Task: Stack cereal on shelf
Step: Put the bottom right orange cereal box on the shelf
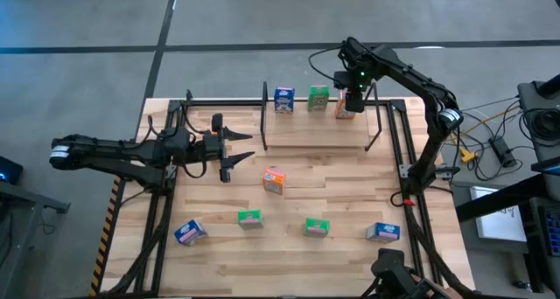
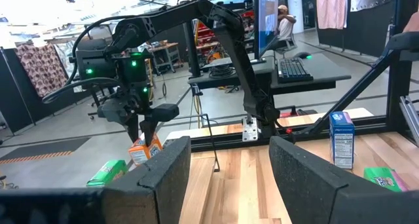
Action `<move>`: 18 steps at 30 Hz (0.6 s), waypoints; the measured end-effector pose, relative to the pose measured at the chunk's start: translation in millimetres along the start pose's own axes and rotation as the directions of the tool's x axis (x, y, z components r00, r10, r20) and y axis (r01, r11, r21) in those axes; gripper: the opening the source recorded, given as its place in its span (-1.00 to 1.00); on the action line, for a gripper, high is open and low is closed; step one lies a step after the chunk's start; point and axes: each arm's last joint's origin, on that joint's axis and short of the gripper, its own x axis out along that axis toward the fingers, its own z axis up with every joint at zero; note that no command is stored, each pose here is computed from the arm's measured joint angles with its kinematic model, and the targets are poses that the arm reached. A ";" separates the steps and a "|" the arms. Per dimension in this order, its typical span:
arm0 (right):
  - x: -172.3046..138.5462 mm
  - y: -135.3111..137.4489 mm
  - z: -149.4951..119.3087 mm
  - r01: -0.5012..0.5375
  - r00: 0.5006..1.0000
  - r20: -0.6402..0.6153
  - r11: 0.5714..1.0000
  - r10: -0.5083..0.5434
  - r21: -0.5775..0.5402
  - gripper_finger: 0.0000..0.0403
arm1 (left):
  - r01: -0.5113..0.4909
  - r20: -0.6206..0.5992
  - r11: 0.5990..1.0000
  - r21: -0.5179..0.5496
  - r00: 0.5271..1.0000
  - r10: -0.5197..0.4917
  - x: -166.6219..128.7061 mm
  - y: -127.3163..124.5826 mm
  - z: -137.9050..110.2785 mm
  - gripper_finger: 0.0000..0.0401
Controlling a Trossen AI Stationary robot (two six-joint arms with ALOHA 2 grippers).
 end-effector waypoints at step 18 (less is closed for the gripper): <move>0.0 0.1 0.2 -0.001 1.000 0.002 1.000 0.001 0.006 -0.22 | 0.000 0.000 1.000 0.000 1.000 0.000 0.0 0.0 0.1 -0.05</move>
